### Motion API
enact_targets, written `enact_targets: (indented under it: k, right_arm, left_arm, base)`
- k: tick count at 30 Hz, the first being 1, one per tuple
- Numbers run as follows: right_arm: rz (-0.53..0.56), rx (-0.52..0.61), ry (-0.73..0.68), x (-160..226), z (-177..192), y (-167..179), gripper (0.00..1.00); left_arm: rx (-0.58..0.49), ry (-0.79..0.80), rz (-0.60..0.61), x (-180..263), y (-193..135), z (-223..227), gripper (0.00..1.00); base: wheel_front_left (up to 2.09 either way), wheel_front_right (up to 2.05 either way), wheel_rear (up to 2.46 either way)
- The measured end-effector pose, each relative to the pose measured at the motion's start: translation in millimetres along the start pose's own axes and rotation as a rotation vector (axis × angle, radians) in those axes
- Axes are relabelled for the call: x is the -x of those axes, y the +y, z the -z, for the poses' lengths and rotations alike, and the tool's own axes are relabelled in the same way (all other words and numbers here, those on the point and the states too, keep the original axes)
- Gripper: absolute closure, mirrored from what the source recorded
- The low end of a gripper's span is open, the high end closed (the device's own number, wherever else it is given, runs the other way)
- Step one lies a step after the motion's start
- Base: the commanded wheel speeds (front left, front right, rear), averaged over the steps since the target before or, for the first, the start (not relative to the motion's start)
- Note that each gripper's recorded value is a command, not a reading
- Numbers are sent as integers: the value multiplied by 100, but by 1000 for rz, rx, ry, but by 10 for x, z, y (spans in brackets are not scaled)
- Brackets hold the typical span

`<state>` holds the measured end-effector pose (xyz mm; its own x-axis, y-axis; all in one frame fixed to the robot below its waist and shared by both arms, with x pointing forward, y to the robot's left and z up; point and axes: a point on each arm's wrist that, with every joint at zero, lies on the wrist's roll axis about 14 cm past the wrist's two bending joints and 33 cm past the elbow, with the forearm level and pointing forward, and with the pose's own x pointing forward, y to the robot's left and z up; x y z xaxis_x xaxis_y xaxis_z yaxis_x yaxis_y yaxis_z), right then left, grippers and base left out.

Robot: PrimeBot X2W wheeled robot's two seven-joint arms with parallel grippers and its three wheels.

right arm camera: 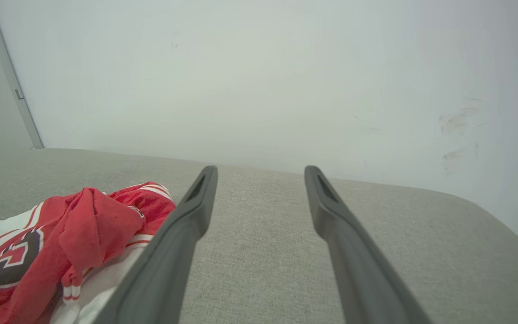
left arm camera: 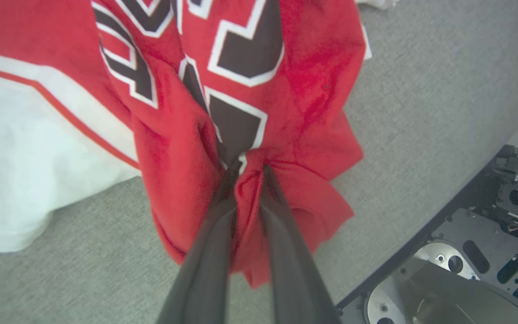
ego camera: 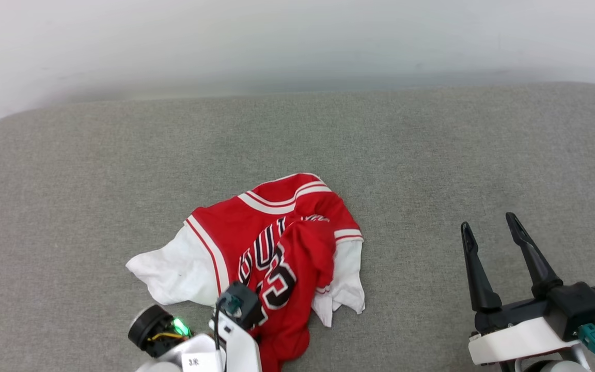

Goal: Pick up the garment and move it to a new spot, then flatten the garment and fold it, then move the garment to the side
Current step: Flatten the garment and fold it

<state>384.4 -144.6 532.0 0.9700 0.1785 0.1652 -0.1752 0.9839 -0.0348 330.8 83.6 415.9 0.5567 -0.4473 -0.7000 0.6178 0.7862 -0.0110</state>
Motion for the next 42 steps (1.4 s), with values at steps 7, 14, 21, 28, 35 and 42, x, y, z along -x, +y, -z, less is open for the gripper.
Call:
enact_targets:
  k: [7,14,21,28,35,42]
  right_arm:
    - [-8,-1,-1,38,-13,33,0]
    - [-5,8,0,60,-19,22,0]
    - [-9,14,-16,61,-72,35,0]
    - [-22,23,-33,52,-130,71,0]
    - [-52,48,-28,30,-113,157,0]
    - [-309,68,266,119,453,617,0]
  left_arm:
    - [19,78,5,-48,-115,331,53]
    - [49,-76,-76,-56,63,103,0]
    - [66,-473,-238,306,498,-640,0]
    - [-80,-877,-487,1002,942,-1124,0]
    - [-29,-949,-607,1253,1013,-996,0]
    - [-8,-967,-643,1345,1039,-935,0]
  base:
    - [0,0,0]
    - [0,0,0]
    - [0,0,0]
    - [0,0,0]
    - [0,0,0]
    - [0,0,0]
